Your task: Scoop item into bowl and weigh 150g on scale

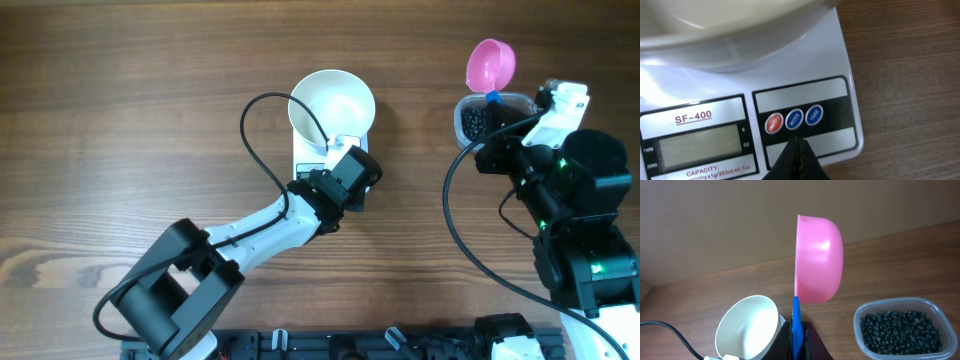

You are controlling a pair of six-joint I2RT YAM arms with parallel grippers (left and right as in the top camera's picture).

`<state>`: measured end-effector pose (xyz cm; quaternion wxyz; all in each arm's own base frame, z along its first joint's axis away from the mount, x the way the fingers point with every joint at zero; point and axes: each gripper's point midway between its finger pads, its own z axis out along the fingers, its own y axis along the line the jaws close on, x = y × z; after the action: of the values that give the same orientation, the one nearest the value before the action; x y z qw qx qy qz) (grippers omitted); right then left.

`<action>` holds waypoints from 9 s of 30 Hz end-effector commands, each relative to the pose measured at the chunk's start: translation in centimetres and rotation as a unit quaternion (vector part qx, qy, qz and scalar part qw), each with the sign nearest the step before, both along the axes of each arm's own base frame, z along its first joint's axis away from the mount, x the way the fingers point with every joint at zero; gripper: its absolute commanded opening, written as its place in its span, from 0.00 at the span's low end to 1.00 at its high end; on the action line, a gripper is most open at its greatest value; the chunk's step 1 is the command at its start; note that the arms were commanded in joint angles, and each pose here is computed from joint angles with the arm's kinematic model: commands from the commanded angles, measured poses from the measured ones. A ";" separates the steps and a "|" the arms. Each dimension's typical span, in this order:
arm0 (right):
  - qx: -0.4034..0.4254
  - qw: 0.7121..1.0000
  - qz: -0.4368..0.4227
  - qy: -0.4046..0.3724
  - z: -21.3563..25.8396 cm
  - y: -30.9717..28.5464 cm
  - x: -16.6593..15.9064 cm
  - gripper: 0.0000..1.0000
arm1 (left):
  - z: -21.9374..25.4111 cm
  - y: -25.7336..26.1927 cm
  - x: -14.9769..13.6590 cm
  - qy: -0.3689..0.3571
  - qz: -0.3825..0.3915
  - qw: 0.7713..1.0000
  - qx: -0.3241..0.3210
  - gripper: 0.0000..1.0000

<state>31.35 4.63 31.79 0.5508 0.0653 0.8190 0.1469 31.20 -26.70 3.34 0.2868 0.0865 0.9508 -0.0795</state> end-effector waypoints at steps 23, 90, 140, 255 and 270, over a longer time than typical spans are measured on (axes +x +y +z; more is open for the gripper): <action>-0.004 1.000 -0.011 -0.016 1.3 -0.5 0.1 0.04 | -2.2 1.9 2.1 -0.011 0.031 0.999 0.029 0.04; 0.000 1.000 -0.012 -0.001 0.7 -0.5 -0.1 0.05 | 17.2 14.8 -3.3 -0.089 -0.022 0.995 0.044 1.00; 0.038 0.990 0.016 0.132 -6.1 1.4 1.5 0.05 | 26.5 15.2 -8.9 -0.070 -0.235 0.969 0.037 1.00; -0.057 0.991 0.028 0.114 -5.9 0.2 0.8 0.04 | 23.8 16.6 -7.4 -0.014 -0.287 0.957 0.034 1.00; -0.057 0.991 0.028 0.114 -5.9 0.2 0.8 0.04 | 25.0 16.4 -8.3 -0.038 -0.292 0.955 0.026 1.00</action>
<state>32.15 4.76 24.14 0.4303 0.0377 0.8957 0.1054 22.86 -10.23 27.61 0.2733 0.3665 0.8800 -0.1291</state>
